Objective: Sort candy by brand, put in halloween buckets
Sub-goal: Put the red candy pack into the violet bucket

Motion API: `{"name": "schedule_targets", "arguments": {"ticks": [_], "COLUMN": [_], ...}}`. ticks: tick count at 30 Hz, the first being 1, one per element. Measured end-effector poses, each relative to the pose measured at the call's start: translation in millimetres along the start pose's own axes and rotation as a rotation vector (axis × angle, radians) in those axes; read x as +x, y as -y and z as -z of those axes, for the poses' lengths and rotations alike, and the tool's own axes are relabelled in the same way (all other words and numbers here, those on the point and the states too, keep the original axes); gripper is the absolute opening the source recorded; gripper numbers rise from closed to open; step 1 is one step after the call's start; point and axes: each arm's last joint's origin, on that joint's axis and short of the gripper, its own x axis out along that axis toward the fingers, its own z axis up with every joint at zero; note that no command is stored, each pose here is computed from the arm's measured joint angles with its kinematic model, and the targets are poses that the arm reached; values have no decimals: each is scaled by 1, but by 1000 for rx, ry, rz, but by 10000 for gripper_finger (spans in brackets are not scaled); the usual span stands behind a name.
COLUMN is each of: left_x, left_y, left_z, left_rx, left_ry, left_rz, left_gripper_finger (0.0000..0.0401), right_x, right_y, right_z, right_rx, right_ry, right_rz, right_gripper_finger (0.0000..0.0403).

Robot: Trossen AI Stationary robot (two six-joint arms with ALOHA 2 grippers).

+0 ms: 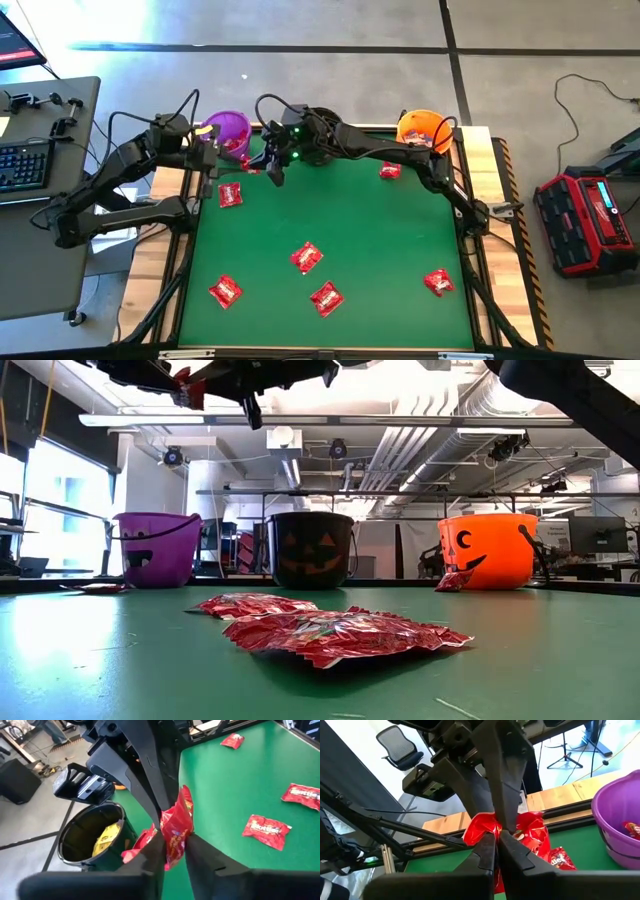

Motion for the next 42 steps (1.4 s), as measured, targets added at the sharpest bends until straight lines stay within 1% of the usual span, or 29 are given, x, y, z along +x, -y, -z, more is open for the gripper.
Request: {"name": "schedule_targets", "arguments": {"ticks": [3,5,7,10,13,17,19,21,25,27,30,36,39,42], "left_x": [0,0,0,0,-1,-1,1,4,15,22,33,50,58,65], "left_y": [0,-1,-1,0,-2,-5,-8,-10,-19,-27,-41,-73,-86,-95], "left_z": [0,1,1,2,4,8,11,17,34,43,55,79,97,109], "left_rx": [4,7,5,2,1,-32,-77,-140,-297,-377,-477,-624,-697,-778], "left_ry": [-12,-23,-30,-44,-98,-198,-266,-364,-583,-667,-736,-838,-913,-932], "left_rz": [-20,-31,-33,-38,-100,-230,-290,-351,-440,-481,-530,-597,-586,-556], "left_gripper_finger": [30,21,18,17,16,16,15,15,15,15,15,15,15,16], "right_x": [0,0,0,0,-6,-22,-30,-33,-37,-38,-39,-39,-39,-39], "right_y": [0,1,1,1,5,9,11,16,22,23,25,25,25,24], "right_z": [0,0,0,1,-2,-11,-15,-16,-15,-15,-14,-13,-12,-11], "right_rx": [6,12,12,19,46,56,61,69,85,87,81,79,85,86], "right_ry": [2,5,2,-7,-14,-9,-3,-10,-26,-29,-36,-47,-61,-66], "right_rz": [6,18,21,24,42,97,122,137,156,179,212,215,218,218], "right_gripper_finger": [5,15,32,68,107,147,159,165,166,165,165,165,165,165]}}
